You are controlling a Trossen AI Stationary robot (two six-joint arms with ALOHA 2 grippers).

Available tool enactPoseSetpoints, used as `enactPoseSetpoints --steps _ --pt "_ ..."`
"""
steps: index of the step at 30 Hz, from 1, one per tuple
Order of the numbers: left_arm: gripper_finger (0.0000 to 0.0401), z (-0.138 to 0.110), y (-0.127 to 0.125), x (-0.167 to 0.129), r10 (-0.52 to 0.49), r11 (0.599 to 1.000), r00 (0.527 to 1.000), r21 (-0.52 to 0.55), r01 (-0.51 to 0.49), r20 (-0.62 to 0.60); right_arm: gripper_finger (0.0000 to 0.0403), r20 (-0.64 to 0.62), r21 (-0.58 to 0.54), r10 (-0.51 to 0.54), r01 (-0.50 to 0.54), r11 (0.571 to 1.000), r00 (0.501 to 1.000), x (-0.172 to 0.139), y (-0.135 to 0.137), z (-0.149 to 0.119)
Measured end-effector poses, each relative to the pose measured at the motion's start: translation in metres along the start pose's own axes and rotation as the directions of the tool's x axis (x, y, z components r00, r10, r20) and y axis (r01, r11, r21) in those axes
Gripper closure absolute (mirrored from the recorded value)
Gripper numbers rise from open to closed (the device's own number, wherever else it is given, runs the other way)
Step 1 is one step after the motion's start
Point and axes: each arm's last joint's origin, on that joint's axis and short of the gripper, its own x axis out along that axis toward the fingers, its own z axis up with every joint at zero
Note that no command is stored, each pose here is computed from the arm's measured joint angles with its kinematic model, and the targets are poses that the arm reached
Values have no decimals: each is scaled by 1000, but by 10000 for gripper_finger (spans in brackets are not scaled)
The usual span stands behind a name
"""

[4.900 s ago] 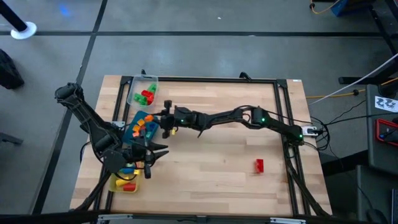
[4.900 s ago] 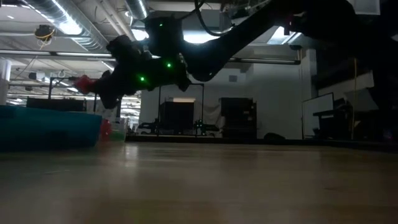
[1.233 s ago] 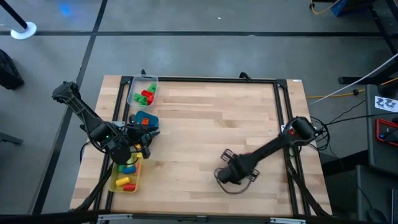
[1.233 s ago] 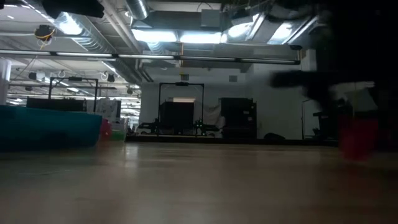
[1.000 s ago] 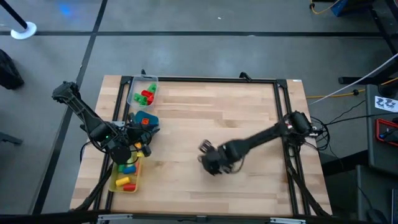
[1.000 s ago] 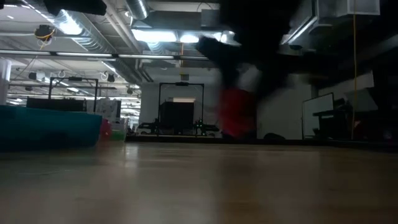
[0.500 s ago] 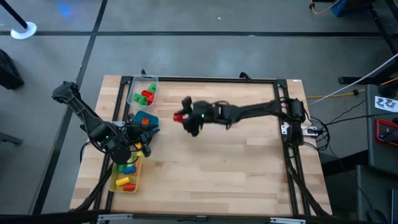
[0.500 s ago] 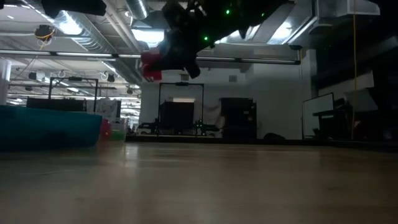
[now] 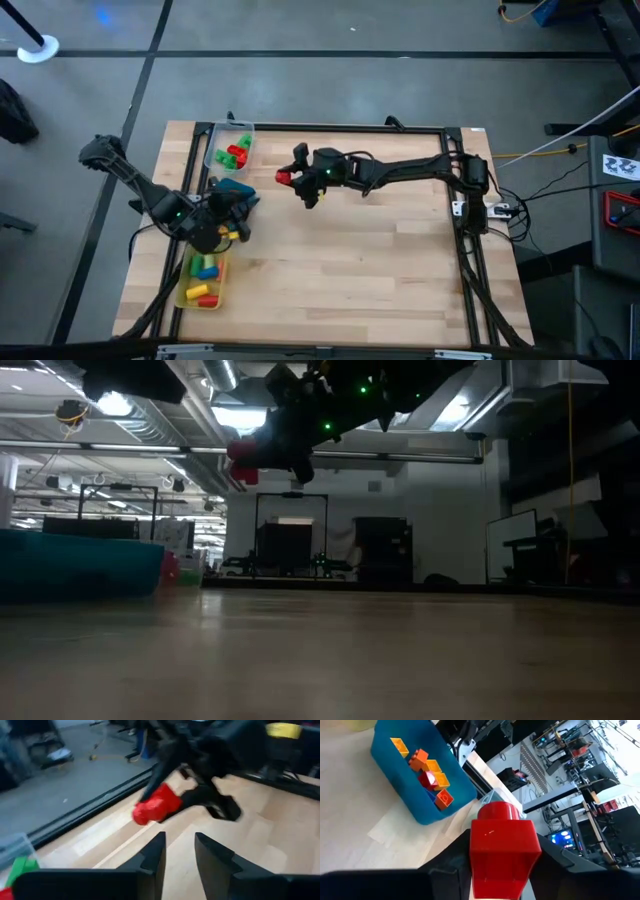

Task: Sort blocks by size
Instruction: Put the red 2 stud game piece into the transparent bin

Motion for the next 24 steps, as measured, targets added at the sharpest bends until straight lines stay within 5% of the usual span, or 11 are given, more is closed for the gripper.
enactPoseSetpoints --steps 11,18,24 --pt "217 11 15 34 108 974 992 -191 -119 -71 238 11 0 10 -10 1000 1000 0 0 0" --pt "206 28 14 50 86 908 996 -411 -82 -7 258 11 -1 10 -10 1000 1000 0 0 0" --pt "205 25 7 69 74 894 996 -439 -84 -40 231 11 -1 10 -10 1000 1000 0 0 0"
